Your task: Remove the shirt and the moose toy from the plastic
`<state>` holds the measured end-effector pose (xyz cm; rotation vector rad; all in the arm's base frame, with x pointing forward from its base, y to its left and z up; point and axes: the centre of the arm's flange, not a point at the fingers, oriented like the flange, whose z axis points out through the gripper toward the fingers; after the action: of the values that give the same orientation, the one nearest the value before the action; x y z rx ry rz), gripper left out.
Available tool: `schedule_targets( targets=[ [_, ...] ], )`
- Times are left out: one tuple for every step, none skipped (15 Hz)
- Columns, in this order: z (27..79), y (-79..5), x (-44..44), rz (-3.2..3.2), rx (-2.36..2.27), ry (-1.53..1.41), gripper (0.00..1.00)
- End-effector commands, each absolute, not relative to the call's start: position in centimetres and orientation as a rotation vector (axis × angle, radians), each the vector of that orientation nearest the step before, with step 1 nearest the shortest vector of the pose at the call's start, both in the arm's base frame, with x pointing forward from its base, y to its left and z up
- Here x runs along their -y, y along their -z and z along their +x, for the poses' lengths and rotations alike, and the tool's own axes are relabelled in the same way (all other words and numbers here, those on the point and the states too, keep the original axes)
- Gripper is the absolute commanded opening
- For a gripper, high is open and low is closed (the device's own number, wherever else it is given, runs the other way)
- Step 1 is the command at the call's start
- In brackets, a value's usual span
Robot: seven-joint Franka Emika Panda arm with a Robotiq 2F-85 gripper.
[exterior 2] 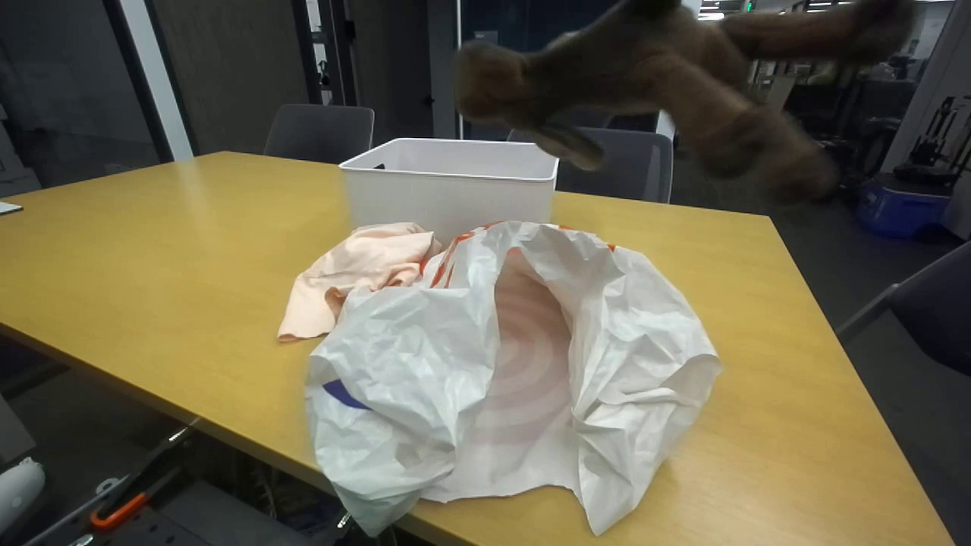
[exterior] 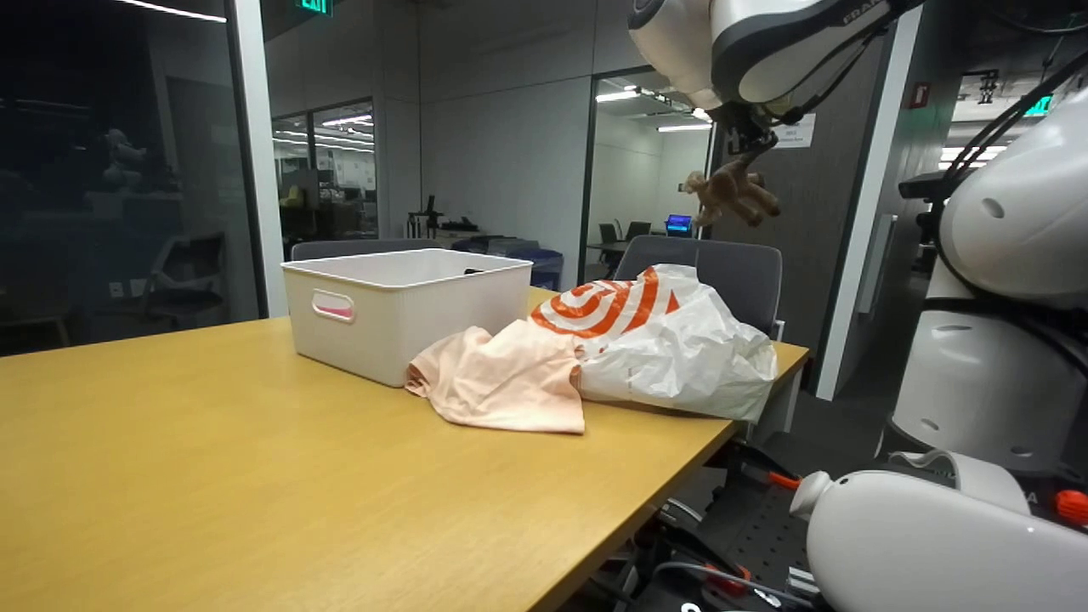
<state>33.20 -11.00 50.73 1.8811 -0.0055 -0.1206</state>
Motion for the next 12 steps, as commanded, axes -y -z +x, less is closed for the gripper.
schedule_targets(
  targets=[
    [34.8, -53.4, 6.6, 2.049, -0.018, -0.023, 0.02],
    [35.5, -53.9, 5.3, 2.099, -0.037, -0.055, 0.02],
    [35.9, -54.3, 4.0, 2.15, -0.057, -0.088, 0.02],
    [36.0, -54.7, 2.1, 2.195, -0.084, -0.132, 0.02],
    [36.4, -54.8, 0.6, 2.241, -0.109, -0.175, 0.02],
    [37.1, -54.5, -1.0, 2.286, -0.141, -0.213, 0.02],
    [37.7, -54.1, -2.8, 2.329, -0.18, -0.253, 0.02],
    [38.2, -53.6, -4.4, 2.368, -0.227, -0.295, 0.02],
    [39.1, -52.8, -6.1, 2.411, -0.274, -0.33, 0.02],
    [40.8, -51.6, -7.5, 2.452, -0.33, -0.358, 0.02],
    [41.6, -50.8, -8.7, 2.494, -0.386, -0.39, 0.02],
    [42.6, -49.6, -10.0, 2.532, -0.443, -0.415, 0.02]
  ],
)
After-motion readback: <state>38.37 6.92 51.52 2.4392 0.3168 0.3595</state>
